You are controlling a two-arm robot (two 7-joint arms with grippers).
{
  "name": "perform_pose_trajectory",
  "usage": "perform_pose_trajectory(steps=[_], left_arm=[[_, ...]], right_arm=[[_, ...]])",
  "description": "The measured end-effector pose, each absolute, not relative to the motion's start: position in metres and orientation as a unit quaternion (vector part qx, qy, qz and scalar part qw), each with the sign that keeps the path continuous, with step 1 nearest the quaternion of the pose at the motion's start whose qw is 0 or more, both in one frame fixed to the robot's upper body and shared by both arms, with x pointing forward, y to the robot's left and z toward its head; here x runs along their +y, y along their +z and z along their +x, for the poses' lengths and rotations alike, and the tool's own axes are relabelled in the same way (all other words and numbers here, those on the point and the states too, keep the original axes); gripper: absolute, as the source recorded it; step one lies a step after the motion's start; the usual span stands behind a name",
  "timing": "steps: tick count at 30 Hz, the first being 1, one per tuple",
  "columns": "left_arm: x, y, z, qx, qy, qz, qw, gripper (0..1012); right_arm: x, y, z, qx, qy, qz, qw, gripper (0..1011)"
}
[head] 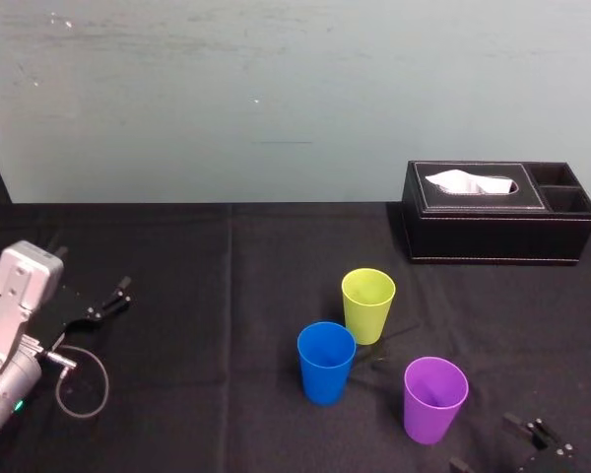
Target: Stack the three plastic cups sequentially using one hand.
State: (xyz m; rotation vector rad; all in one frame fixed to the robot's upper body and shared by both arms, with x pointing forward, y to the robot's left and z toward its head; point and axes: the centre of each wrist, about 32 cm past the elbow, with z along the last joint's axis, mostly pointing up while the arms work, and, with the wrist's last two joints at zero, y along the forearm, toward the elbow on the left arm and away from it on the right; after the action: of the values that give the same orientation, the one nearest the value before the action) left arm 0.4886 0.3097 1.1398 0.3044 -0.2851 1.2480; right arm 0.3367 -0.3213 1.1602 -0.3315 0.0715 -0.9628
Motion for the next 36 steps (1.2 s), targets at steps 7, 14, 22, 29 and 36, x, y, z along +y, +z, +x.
perform_pose_trajectory(steps=[7,14,22,29,36], left_arm=[[0.31,1.14,0.489,-0.132,0.58,0.141,0.791,1000],[0.31,1.14,0.489,-0.132,0.58,0.141,0.791,1000],[0.31,1.14,0.489,-0.132,0.58,0.141,0.791,1000],[0.31,1.14,0.489,-0.132,0.58,0.141,0.791,1000],[0.31,1.14,0.489,-0.132,0.58,0.141,0.791,1000]], right_arm=[[-0.319,1.148,0.343,0.028,-0.46,-0.153,0.874,1003],[-0.317,1.138,0.351,0.013,-0.456,-0.146,0.878,1003],[-0.312,1.131,0.358,-0.001,-0.454,-0.144,0.879,1003],[-0.307,1.126,0.362,-0.001,-0.459,-0.134,0.878,1003],[-0.304,1.123,0.366,0.003,-0.467,-0.121,0.876,1003]])
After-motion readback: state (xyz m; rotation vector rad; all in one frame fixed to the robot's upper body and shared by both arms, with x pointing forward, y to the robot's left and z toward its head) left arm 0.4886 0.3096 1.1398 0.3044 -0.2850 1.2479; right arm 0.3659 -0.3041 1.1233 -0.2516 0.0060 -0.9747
